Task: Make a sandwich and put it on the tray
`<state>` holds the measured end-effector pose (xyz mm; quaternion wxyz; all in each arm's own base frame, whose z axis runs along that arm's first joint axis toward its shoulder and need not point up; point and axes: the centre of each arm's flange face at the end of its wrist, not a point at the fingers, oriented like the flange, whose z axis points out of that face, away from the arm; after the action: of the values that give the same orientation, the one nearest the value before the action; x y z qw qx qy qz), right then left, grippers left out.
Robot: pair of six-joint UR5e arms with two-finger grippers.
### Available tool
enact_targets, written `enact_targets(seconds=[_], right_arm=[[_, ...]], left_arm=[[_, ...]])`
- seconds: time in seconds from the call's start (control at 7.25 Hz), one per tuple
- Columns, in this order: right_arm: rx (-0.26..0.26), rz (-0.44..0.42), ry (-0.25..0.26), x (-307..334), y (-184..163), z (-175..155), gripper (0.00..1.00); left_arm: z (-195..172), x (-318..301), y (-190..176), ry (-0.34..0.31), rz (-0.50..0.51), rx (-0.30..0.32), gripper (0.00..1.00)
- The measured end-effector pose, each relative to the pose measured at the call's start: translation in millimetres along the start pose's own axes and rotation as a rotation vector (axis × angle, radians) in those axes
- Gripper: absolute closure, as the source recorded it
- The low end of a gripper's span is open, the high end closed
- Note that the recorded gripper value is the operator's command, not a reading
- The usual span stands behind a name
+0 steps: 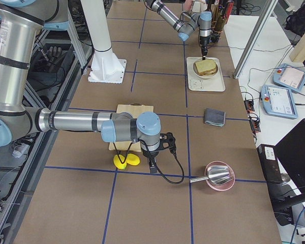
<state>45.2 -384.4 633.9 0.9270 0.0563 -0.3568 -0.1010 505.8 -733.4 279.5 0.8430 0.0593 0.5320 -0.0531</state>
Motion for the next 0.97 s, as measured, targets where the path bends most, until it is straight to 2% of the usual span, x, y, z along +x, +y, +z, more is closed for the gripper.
enact_targets(seconds=[0.14,0.28,0.69,0.97], right_arm=[[0.000,0.000,0.001,0,0,0,0.00],[0.002,-0.001,0.001,-1,-1,-1,0.00],[0.006,-0.004,0.003,-1,-3,-2,0.00],[0.006,0.008,0.006,-1,-4,-2,0.00]], left_arm=[[0,1,0,0.000,0.001,0.003,0.42],[0,3,-1,-0.002,0.003,0.011,0.00],[-6,15,-3,0.008,0.016,0.030,0.00],[-25,37,-1,0.030,0.058,0.042,0.00]])
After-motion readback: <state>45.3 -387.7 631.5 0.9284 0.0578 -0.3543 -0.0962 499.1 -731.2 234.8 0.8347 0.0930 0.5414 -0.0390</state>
